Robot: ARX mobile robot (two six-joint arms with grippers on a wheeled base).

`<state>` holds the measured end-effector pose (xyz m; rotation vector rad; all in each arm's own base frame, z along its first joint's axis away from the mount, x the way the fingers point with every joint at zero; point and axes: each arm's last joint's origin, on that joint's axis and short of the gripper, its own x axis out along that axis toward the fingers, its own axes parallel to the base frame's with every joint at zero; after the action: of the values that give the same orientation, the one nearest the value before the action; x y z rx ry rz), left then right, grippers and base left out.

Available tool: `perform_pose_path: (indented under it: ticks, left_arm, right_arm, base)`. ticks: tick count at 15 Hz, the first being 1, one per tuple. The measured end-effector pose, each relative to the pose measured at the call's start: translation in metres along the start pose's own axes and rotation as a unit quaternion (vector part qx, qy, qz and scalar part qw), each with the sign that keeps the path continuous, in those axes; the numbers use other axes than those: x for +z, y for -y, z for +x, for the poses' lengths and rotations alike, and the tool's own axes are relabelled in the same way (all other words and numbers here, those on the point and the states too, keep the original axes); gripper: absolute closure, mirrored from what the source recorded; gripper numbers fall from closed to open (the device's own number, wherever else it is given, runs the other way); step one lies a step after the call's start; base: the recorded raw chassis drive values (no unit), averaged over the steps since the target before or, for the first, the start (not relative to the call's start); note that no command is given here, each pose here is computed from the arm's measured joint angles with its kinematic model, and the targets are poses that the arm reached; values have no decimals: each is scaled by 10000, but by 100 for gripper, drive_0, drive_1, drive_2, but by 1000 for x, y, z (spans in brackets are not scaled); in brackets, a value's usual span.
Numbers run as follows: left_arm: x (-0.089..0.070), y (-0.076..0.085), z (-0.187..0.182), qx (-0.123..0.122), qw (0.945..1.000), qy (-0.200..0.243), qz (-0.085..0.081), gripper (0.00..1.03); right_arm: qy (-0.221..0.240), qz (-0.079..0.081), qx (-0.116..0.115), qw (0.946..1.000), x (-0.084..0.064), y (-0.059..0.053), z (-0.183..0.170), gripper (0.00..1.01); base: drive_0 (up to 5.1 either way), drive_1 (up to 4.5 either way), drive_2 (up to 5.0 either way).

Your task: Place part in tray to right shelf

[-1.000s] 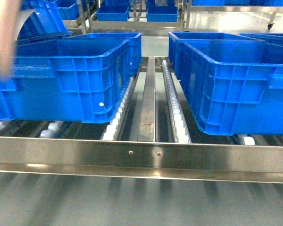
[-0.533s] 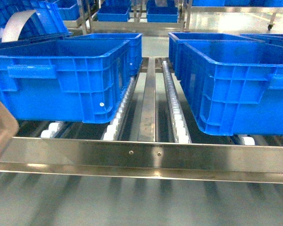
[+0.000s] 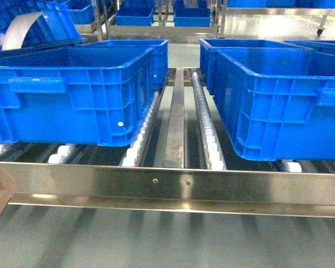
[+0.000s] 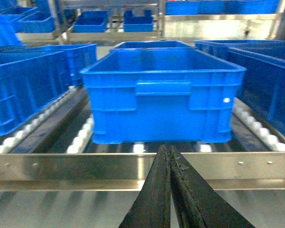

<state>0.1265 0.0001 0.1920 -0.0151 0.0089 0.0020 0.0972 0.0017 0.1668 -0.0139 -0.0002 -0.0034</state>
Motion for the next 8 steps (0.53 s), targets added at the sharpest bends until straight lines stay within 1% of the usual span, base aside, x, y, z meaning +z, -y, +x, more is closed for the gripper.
perform_pose_path:
  ticks: [1,2,3,8]
  left_arm:
    - [-4,0,-2,3,10000,-44,0,87]
    - [-8,0,-4,-3,10000,-71,0,87]
    - [-11,0,-6,-9,10000,-61,0,87]
    - [-19,0,-14,-7,10000,-29,0,87]
  right_arm:
    - [25,10,-138,9999,0,3,0,99]
    - [24,13,-31,10000,0,2,0,99]
    - [23,13,5,10000,0,2,0,99]
    - [23,13,7,10000,0,2,0,99]
  base:
    - [0,0,0]
    - [0,0,0]
    - [0,0,0]
    - [0,0,0]
